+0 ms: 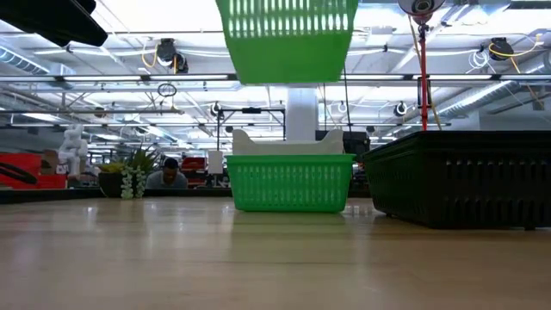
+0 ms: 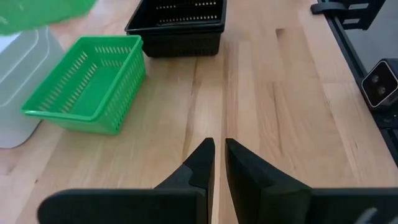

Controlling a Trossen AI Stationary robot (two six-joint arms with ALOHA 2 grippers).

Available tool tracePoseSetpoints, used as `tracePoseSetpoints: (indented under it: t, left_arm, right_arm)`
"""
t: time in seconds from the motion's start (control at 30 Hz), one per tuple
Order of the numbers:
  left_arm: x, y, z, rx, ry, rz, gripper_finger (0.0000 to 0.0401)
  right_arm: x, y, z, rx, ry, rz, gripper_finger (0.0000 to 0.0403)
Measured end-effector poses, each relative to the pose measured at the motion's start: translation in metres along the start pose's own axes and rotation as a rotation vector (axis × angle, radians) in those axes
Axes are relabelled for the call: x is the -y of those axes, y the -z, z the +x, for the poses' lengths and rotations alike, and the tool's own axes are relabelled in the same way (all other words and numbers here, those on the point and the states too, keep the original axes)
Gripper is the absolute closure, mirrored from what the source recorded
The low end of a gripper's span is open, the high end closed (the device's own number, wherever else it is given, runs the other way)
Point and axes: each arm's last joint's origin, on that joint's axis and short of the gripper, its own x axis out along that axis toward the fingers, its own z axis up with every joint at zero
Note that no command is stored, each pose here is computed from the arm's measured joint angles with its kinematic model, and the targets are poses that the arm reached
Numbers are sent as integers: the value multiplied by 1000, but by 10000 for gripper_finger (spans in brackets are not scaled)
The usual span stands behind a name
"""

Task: Stack baskets by color
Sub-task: Stack the bottom green bin on the top stacked green bins

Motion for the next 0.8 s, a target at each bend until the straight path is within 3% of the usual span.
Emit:
tracePoseSetpoints:
  t: [0.47, 0.8]
  left_arm:
    - [0, 1, 0, -3, -4, 4, 359]
    - [-1, 1, 0, -5, -9, 12, 359]
  right_arm:
    - [-21, 40, 69, -46, 48, -132, 401]
    - [-20, 57, 81, -14, 57, -101, 401]
